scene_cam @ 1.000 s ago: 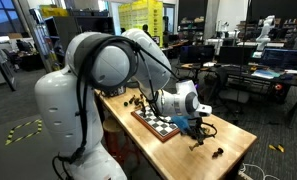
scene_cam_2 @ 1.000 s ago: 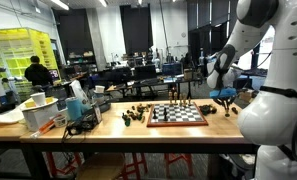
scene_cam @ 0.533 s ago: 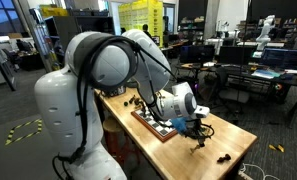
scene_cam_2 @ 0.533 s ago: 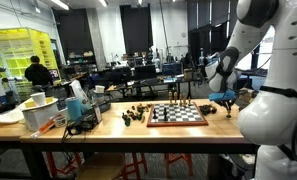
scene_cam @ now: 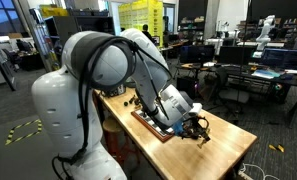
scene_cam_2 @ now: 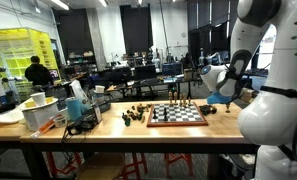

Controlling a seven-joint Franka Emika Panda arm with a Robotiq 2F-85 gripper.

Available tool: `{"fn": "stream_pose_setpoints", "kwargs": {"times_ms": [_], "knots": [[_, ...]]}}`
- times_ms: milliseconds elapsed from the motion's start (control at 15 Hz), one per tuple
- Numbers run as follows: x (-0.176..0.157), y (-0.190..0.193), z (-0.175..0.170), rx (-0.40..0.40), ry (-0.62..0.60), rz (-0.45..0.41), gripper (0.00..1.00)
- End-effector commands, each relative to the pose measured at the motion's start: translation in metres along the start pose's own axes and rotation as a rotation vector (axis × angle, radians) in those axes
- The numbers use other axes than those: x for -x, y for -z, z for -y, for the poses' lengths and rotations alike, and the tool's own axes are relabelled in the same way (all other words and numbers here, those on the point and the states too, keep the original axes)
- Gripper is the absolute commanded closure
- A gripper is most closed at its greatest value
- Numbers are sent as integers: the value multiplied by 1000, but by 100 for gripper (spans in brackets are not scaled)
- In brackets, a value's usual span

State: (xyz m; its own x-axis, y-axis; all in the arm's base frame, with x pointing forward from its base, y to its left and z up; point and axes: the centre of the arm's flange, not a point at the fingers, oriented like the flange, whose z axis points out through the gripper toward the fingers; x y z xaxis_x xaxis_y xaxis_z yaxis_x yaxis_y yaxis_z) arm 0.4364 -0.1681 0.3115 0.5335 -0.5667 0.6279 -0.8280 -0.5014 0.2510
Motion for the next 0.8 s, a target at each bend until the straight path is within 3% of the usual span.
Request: {"fn": "stream_pose_setpoints", "kwargs": {"times_ms": [0, 400, 733], "knots": [[18, 2, -3, -6, -41, -67, 97], [28, -1, -3, -10, -64, -82, 97], [31, 5, -2, -47, -109, -40, 97]]}}
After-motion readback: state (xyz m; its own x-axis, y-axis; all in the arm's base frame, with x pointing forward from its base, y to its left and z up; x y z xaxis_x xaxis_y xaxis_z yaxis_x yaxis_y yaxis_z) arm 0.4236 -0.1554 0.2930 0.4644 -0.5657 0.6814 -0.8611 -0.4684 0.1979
